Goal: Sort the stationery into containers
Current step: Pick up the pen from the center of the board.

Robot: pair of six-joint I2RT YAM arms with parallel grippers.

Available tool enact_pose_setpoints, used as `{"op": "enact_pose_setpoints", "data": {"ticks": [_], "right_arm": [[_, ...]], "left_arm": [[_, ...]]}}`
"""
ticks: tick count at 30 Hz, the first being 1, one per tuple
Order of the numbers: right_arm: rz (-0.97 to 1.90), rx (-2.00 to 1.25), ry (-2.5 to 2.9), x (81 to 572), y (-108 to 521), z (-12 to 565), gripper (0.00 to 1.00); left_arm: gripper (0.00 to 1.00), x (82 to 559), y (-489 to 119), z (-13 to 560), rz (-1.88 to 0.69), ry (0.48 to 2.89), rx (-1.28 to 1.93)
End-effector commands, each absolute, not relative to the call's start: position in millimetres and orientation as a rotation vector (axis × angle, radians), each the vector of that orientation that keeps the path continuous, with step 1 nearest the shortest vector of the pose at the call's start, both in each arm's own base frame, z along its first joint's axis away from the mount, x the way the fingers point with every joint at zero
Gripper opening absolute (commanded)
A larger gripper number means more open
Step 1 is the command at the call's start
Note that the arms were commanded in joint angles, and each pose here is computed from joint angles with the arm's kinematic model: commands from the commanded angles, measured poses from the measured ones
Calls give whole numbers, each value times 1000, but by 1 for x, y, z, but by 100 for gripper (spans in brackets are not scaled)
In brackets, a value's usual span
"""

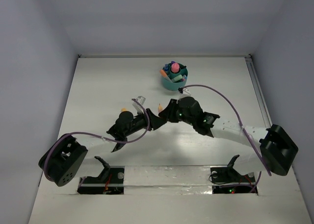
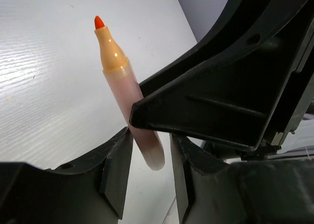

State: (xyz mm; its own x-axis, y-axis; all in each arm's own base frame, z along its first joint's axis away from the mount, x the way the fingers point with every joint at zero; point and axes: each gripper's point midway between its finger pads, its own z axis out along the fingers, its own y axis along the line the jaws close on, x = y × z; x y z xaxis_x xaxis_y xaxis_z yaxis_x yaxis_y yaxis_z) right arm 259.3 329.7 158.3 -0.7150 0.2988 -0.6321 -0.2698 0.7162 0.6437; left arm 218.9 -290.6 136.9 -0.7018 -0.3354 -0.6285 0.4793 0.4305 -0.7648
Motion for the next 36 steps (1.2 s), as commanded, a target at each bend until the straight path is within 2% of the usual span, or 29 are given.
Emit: {"op": "enact_pose_setpoints", "data": {"ticks": [1, 5, 8, 14, 17, 18, 19, 21, 22, 25, 27, 29, 30, 31, 34, 36], "right_arm": [[1022, 24, 2102, 256, 335, 173, 11], [1053, 32, 2098, 250, 337, 173, 10], [1084, 43, 2088, 247, 340, 177, 10], [1146, 20, 2069, 235, 350, 184, 9], [1147, 19, 2066, 235, 349, 187, 11], [1143, 18, 2064, 235, 348, 187, 17], [1136, 13, 2060, 236, 347, 190, 38], [1095, 9, 2054, 237, 340, 194, 53], [1072, 6, 2044, 238, 336, 197, 64], [1009, -5, 1994, 243, 320, 220, 75], [992, -31, 1959, 243, 310, 237, 75], [959, -51, 1944, 244, 302, 245, 69], [952, -50, 1930, 246, 297, 250, 62], [946, -67, 1927, 246, 297, 250, 47], [906, -147, 2003, 251, 306, 231, 22], [905, -245, 2067, 252, 324, 215, 17]], "left_arm": [[32, 227, -294, 174, -1394, 1783, 112], [32, 228, -289, 175, -1377, 1768, 64], [25, 232, -287, 178, -1354, 1751, 33], [2, 234, -286, 176, -1310, 1758, 14], [0, 233, -282, 173, -1298, 1760, 7], [0, 232, -281, 176, -1296, 1751, 7], [0, 232, -278, 175, -1284, 1749, 9], [0, 229, -272, 175, -1259, 1751, 12], [0, 232, -267, 175, -1212, 1747, 6], [0, 232, -253, 183, -1155, 1735, -15], [0, 228, -244, 195, -1134, 1716, -21], [0, 231, -233, 206, -1095, 1692, -66], [0, 227, -226, 215, -1090, 1678, -73], [0, 225, -222, 222, -1086, 1666, -84], [0, 218, -203, 254, -1068, 1601, -124], [0, 214, -192, 277, -1056, 1570, -134]]}}
